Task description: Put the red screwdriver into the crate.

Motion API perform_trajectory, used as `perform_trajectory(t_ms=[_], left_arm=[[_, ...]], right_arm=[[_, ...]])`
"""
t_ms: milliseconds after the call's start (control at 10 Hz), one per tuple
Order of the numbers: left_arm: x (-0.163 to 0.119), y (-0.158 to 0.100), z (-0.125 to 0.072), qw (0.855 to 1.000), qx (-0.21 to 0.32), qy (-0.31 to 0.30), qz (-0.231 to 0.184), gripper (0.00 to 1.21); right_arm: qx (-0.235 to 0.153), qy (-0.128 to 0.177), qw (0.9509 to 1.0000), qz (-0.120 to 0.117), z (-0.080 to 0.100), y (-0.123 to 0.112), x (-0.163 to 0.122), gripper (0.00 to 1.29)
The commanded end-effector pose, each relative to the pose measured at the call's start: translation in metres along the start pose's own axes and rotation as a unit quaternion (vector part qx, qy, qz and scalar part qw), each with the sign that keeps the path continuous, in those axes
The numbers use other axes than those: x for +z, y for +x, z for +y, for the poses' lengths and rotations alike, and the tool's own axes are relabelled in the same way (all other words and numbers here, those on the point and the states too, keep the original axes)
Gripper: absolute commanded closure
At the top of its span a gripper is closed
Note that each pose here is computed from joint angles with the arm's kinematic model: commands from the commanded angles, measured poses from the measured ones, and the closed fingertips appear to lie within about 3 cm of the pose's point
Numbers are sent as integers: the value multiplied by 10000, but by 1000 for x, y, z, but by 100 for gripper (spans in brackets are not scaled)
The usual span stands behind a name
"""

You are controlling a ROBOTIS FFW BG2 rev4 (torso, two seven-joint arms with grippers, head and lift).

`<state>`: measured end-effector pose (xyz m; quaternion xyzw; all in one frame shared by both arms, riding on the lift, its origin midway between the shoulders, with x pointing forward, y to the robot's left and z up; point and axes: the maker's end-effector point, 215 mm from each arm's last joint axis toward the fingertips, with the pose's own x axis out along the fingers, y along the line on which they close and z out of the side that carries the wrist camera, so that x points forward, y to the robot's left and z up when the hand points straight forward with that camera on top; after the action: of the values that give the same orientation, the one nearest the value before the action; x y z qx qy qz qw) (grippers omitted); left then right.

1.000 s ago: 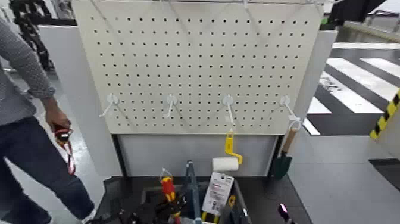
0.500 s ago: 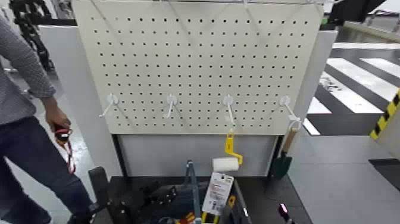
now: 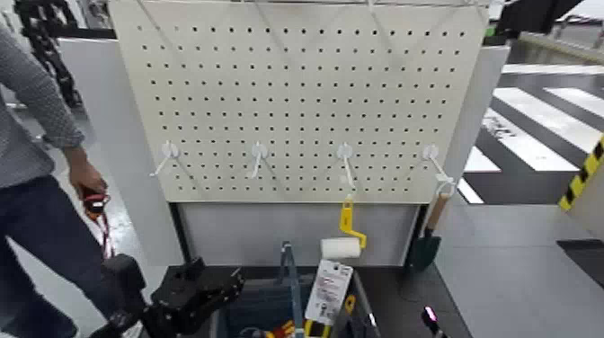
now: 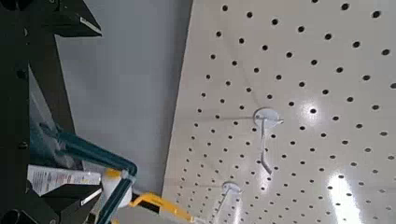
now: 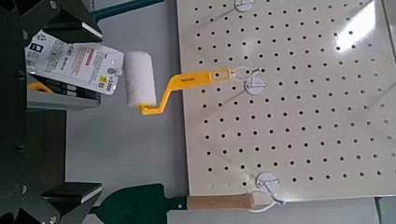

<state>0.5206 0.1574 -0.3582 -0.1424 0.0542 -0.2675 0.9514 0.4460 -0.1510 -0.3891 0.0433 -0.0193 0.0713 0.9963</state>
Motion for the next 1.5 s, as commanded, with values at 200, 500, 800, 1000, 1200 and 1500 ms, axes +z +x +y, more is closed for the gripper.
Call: perform_trajectory(t_ms=[200,500,800,1000,1200,1500], left_arm=[[-16,-17,12,9969,661,375,-209,11],[-24,-33,16,9906,1115,711,-355,11],[-21,-51,16,9801,1493,1199,-529,11],[-18,-58,10,9754,1632,1357,-599,11],[-19,-59,8,9747,1611,1444,-561,11],[-18,-57,7,9743,1587,1500,-550,11]], right_arm=[[-18,-4,10000,-34,-2,0,2,17],[-26,-8,10000,-35,-3,-1,2,17],[-27,-22,10000,-67,-3,-1,4,17],[-28,-21,10000,-61,-3,-1,3,17],[-20,-27,10000,-38,-2,-2,2,17],[25,-100,9999,31,0,1,0,16]])
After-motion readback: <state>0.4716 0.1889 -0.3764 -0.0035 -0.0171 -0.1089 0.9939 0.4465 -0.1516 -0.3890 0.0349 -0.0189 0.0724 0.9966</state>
